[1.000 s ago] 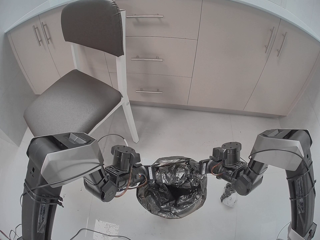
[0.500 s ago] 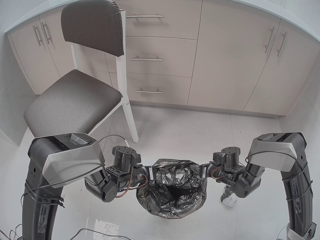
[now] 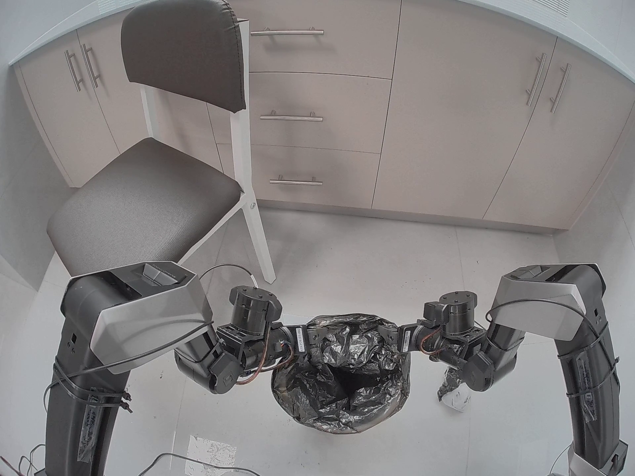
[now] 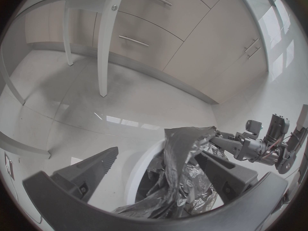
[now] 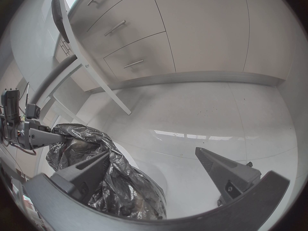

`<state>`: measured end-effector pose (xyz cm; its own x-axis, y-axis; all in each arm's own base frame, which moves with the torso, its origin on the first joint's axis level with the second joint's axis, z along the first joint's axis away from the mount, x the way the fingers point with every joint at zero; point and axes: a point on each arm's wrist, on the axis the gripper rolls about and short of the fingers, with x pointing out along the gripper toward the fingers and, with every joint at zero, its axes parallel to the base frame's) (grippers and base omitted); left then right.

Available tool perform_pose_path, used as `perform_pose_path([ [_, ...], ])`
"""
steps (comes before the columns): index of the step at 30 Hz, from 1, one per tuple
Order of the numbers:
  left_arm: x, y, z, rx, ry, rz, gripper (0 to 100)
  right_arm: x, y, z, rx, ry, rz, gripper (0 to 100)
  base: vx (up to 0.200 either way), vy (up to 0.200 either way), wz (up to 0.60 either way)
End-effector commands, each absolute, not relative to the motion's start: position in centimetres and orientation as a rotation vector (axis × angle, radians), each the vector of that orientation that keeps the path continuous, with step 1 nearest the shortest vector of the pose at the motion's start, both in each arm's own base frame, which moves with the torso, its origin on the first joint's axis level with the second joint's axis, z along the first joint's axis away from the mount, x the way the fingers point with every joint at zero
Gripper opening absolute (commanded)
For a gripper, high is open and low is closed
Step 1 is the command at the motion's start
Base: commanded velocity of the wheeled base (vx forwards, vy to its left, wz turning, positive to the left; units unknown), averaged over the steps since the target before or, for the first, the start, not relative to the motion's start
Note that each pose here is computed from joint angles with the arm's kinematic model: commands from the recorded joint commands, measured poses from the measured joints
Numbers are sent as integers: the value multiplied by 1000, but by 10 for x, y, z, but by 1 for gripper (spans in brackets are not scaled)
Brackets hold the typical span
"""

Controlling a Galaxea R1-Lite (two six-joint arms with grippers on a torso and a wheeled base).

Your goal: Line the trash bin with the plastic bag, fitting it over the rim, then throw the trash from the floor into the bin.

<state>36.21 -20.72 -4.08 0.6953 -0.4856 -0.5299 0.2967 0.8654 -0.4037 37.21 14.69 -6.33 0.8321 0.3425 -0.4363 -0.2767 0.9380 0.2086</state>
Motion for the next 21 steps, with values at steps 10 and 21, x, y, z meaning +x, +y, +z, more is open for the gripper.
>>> perform_pose_path([
  [10, 384, -213, -51, -211, 697, -203, 100, 377, 145, -69, 141, 486, 320, 100, 0, 0, 0],
  [21, 387, -213, -49, -246, 687, -172, 100, 377, 144, -71, 139, 497, 318, 100, 0, 0, 0],
])
